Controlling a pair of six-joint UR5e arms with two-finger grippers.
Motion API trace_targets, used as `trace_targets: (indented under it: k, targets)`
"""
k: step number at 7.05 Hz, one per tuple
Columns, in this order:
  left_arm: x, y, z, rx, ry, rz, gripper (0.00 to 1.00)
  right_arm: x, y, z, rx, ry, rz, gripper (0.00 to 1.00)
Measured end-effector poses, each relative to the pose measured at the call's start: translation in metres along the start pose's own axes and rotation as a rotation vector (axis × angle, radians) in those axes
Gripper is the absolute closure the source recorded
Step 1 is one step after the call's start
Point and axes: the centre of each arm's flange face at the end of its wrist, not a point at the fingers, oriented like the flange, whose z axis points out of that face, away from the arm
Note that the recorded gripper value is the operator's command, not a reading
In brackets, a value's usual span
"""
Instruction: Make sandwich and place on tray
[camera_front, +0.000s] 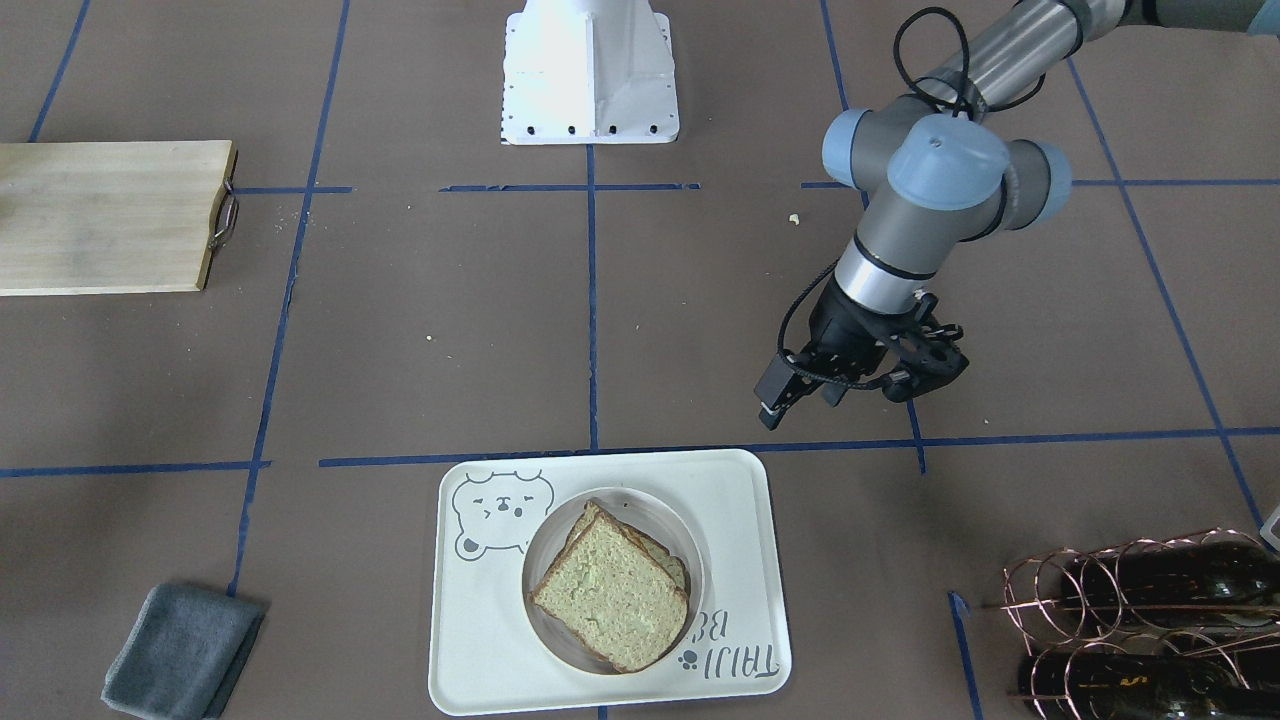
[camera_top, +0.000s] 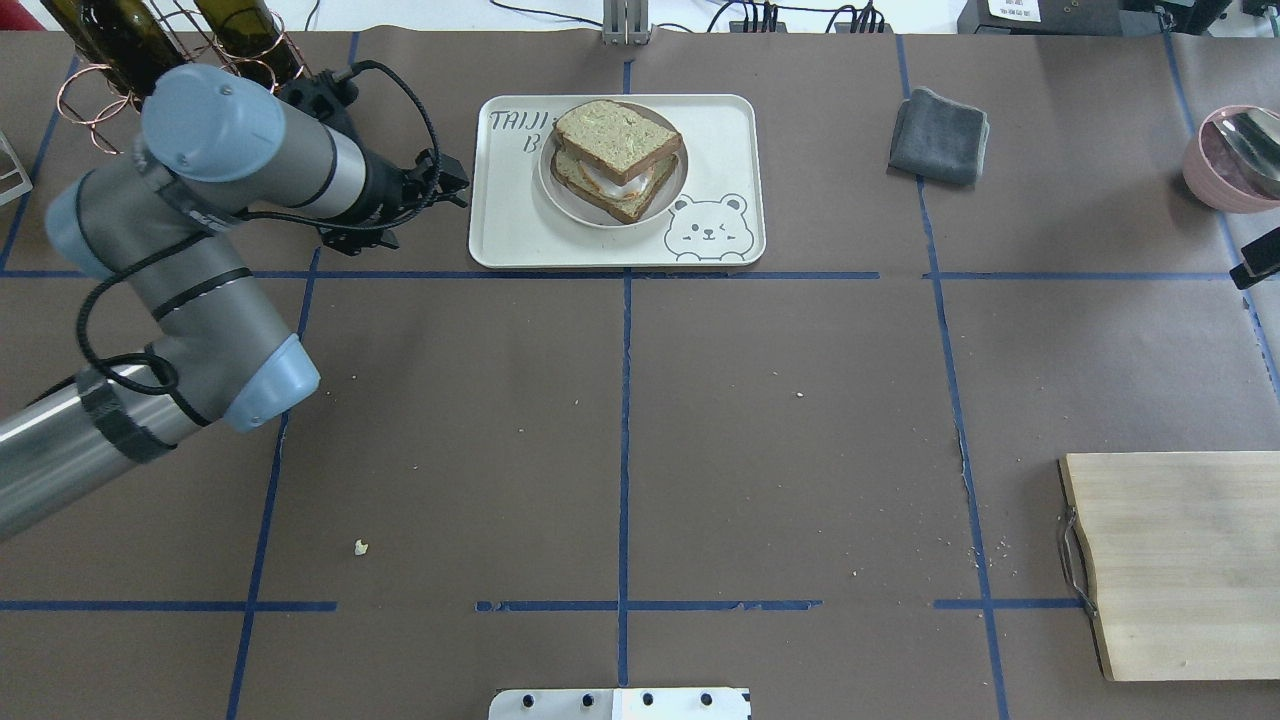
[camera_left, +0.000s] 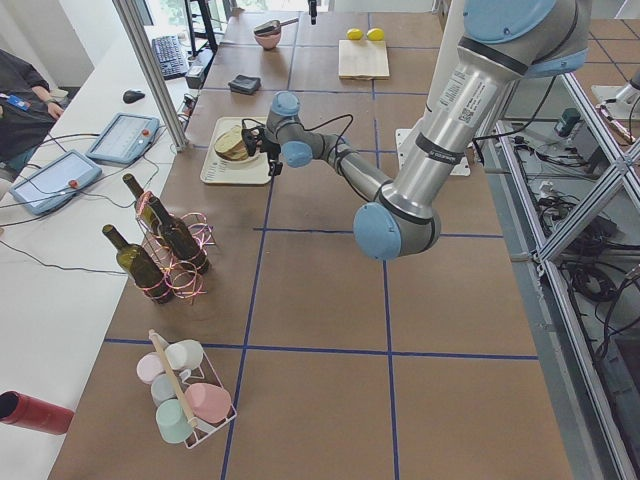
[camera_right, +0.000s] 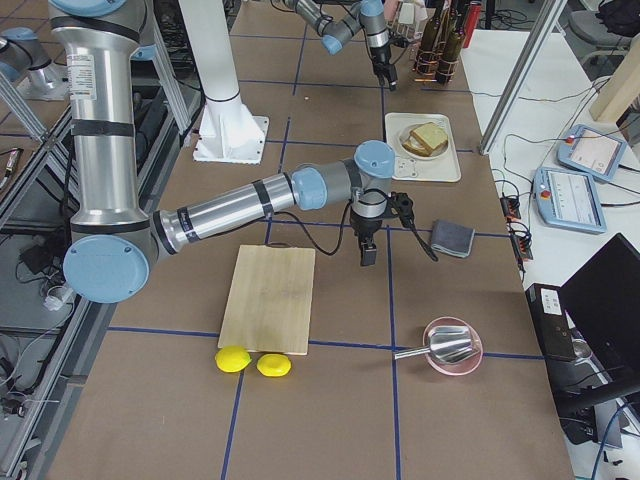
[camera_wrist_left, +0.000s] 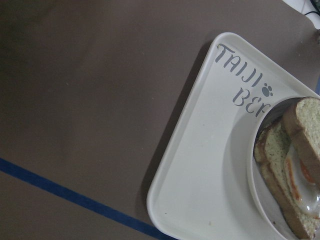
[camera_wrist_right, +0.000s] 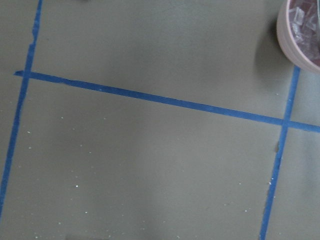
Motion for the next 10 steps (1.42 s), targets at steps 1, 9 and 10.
trace_targets:
  k: [1,9,10]
  targets:
    - [-0.036,-0.015,-0.035,0.018,-0.029,0.097,0.00,0.025,0.000,0.001,-0.002,0.017,-0.020,0.00]
    - [-0.378,-0.189,-0.228,-0.149,-0.300,0.653,0.00,0.157,0.051,0.005,-0.011,-0.040,0.035,0.00]
    - [-0.420,-0.183,-0.235,-0.187,-0.275,0.637,0.00,0.157,0.053,0.005,-0.008,-0.064,0.047,0.00]
